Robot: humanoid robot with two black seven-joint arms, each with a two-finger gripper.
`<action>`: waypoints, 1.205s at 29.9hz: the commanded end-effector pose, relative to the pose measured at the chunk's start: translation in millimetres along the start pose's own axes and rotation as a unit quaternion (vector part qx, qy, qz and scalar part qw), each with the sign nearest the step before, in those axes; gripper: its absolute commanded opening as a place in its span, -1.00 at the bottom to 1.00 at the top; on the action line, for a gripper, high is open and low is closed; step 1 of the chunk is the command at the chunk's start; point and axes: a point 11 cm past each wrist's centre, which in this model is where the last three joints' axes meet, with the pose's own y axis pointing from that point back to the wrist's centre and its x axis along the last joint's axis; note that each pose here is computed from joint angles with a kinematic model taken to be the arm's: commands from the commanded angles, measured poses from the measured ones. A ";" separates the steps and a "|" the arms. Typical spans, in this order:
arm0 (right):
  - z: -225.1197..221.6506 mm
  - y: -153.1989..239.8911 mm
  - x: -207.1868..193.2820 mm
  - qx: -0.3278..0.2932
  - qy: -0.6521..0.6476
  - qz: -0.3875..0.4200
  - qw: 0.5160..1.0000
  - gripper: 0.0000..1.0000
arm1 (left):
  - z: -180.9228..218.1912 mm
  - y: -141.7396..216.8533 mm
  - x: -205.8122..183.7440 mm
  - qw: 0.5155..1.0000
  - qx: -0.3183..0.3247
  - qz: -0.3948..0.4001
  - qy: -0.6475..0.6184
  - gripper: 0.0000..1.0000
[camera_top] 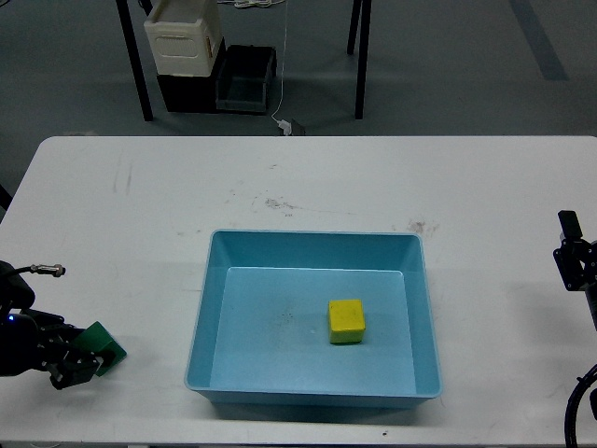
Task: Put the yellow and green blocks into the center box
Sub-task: 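Lift the green cube with the left gripper and carry it over the box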
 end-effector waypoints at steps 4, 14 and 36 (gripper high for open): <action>-0.5 0.1 1.1 0.001 0.000 0.002 1.000 0.99 | -11.4 8.5 29.3 0.998 0.013 0.066 -0.019 -0.52; 1.4 3.1 2.5 -0.004 0.001 0.005 1.000 0.99 | -42.6 100.5 131.0 0.972 0.053 0.227 0.004 -0.51; 2.6 3.2 1.1 -0.004 -0.001 0.004 1.000 0.99 | 155.9 6.8 251.0 0.936 -0.140 0.103 -0.306 -0.47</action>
